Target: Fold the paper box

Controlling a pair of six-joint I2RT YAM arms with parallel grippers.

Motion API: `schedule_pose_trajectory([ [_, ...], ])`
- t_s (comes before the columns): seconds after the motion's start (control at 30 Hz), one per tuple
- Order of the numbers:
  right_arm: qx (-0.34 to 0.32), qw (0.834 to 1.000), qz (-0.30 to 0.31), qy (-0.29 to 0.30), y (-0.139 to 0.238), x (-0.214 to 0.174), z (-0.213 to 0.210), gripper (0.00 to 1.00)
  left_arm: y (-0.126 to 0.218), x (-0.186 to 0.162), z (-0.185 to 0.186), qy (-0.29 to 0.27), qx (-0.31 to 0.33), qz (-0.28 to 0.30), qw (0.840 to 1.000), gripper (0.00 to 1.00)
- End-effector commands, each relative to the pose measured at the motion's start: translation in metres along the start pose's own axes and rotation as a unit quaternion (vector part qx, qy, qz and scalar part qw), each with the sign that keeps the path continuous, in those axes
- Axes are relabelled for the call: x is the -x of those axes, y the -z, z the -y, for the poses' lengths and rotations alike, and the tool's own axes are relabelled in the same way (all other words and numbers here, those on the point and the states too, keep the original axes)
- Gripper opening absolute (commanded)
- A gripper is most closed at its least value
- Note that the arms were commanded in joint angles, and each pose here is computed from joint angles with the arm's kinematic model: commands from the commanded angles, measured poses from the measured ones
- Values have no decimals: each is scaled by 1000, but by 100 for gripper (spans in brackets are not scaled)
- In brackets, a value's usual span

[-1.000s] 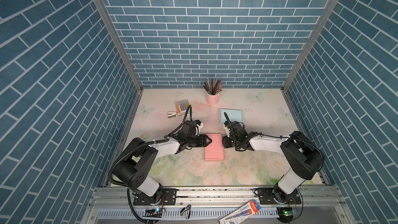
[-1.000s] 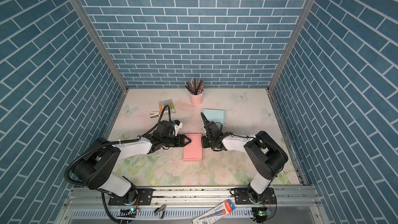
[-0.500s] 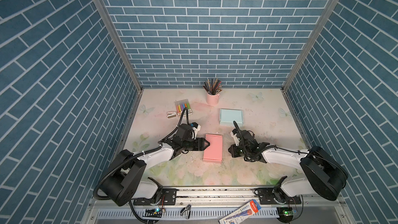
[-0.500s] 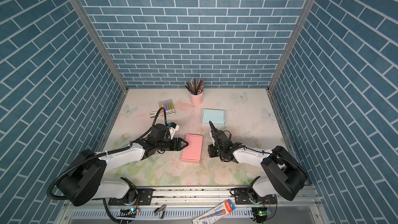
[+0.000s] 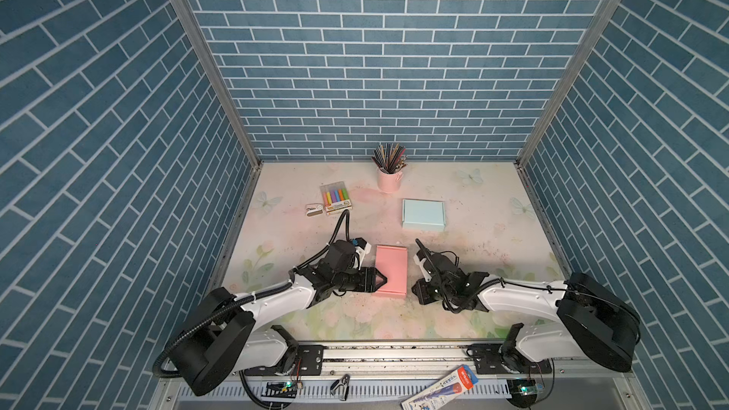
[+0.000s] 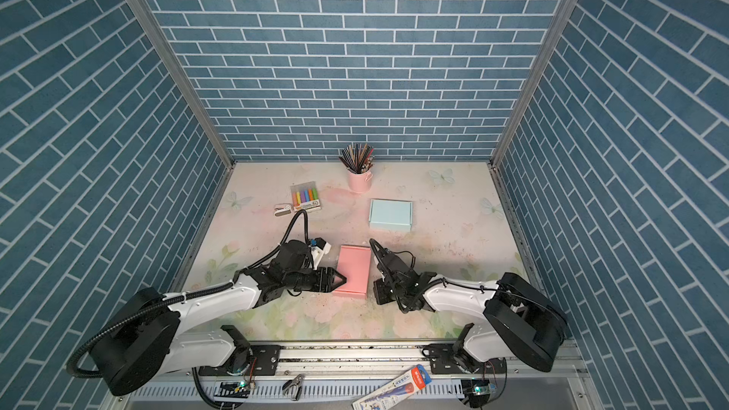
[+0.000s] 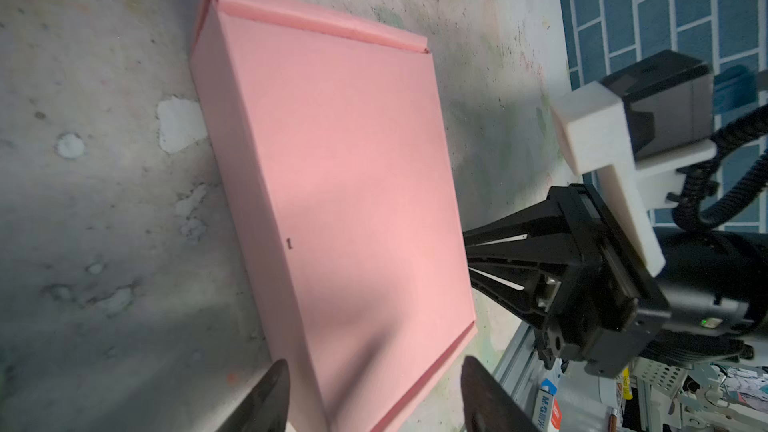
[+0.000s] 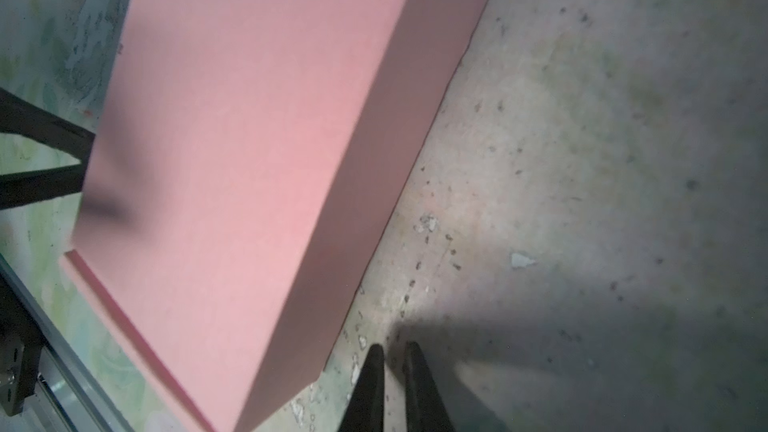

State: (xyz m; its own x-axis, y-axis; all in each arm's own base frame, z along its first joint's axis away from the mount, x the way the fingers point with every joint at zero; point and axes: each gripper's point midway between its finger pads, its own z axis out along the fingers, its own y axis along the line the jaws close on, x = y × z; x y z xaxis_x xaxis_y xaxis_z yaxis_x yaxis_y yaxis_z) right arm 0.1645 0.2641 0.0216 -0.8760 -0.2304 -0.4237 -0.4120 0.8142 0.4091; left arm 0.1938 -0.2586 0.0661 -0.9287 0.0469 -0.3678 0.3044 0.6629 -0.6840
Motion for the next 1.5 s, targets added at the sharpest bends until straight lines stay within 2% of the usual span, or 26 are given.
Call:
schedule_pose_trajectory([
  [0.0,-22,1000,-10,-19,0,-11,9,13,-2,-3,1,7,1,4,1000,66],
  [0.4,-19,1000,-12,-8,-5,-13,-1,12,-9,-11,9,9,-9,-1,1000,66],
  [1.1,23,999,34,27,-2,5,-36,11,-24,-21,32,15,-47,-2,999,65],
  [1.47,20,999,19,36,-6,-4,-32,13,-21,-13,22,14,-21,4,1000,65],
])
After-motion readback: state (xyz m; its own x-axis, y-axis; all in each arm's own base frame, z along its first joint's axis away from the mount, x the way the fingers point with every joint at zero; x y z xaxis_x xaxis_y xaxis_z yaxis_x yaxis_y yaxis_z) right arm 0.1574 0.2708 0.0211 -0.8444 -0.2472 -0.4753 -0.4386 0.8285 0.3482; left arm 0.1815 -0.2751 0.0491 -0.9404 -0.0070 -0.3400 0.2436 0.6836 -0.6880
